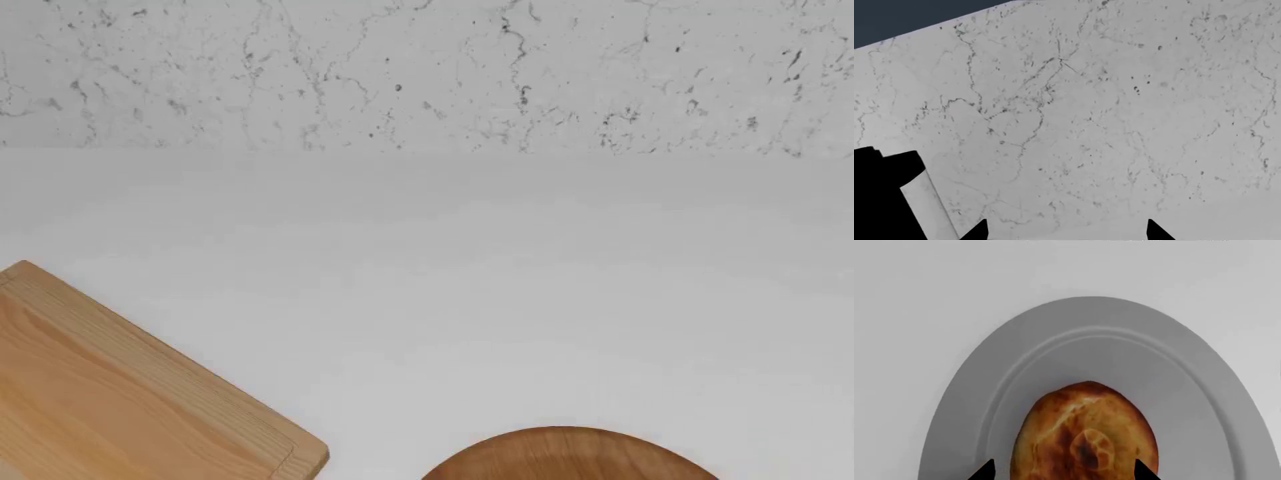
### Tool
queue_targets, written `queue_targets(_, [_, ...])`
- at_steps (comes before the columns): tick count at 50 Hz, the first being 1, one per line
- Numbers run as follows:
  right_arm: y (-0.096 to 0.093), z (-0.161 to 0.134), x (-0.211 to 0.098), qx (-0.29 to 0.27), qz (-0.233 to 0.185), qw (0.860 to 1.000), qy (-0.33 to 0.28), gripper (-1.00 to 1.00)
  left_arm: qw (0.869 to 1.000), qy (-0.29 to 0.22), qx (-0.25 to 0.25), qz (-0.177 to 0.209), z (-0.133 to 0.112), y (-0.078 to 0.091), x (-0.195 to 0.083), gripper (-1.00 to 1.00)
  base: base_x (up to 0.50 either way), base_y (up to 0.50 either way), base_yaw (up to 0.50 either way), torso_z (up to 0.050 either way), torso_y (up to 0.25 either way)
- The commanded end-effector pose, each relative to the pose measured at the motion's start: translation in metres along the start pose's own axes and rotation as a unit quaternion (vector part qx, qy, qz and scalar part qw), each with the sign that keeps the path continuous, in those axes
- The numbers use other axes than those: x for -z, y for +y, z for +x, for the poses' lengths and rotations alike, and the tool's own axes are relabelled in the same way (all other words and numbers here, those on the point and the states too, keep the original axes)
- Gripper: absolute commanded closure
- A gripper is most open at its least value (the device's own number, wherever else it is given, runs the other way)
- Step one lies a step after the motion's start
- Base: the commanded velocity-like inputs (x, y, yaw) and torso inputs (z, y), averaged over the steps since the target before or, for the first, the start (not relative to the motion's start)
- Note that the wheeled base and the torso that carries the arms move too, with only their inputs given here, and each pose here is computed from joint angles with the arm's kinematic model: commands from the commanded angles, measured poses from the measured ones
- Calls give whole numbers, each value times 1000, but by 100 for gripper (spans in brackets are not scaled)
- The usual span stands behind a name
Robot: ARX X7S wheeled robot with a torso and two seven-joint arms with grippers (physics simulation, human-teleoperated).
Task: Place all breads on the cutting board.
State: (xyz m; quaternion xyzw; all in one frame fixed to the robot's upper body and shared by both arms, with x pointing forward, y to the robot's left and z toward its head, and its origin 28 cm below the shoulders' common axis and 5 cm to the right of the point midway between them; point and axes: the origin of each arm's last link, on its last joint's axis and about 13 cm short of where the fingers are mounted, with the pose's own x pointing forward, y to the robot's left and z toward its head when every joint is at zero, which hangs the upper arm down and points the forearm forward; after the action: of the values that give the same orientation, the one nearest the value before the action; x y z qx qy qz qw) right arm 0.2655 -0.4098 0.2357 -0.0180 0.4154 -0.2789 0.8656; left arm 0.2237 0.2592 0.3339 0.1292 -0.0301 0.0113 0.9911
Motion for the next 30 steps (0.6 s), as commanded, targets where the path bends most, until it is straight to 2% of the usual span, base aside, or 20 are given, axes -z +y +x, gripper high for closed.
queue_targets(1, [1,10,13,23,-6,1000,16,100,1000,5,2,1,7,-3,4,-100,11,0,0,0,0])
queue_targets(12, [0,7,8,-2,-12,1000,5,100,1000,0,2,-2,4,-1,1,-100,0,-1,0,0,0])
queue_targets(19, [-12,-21,-21,-33,-27,997,-59,100,1000,-15,1,-12,-8,3,-1,-100,0,0,0,0,0])
queue_targets(25, [-19,-55,-16,-51,-36,993,-96,100,999,-28,-1,-19,-21,7,-6,-100,0,0,0,0,0])
queue_targets(30, [-13,-78,-17,-64,-51,989,-125,100,999,-34,-2,-23,-29,10,-7,-100,0,0,0,0,0])
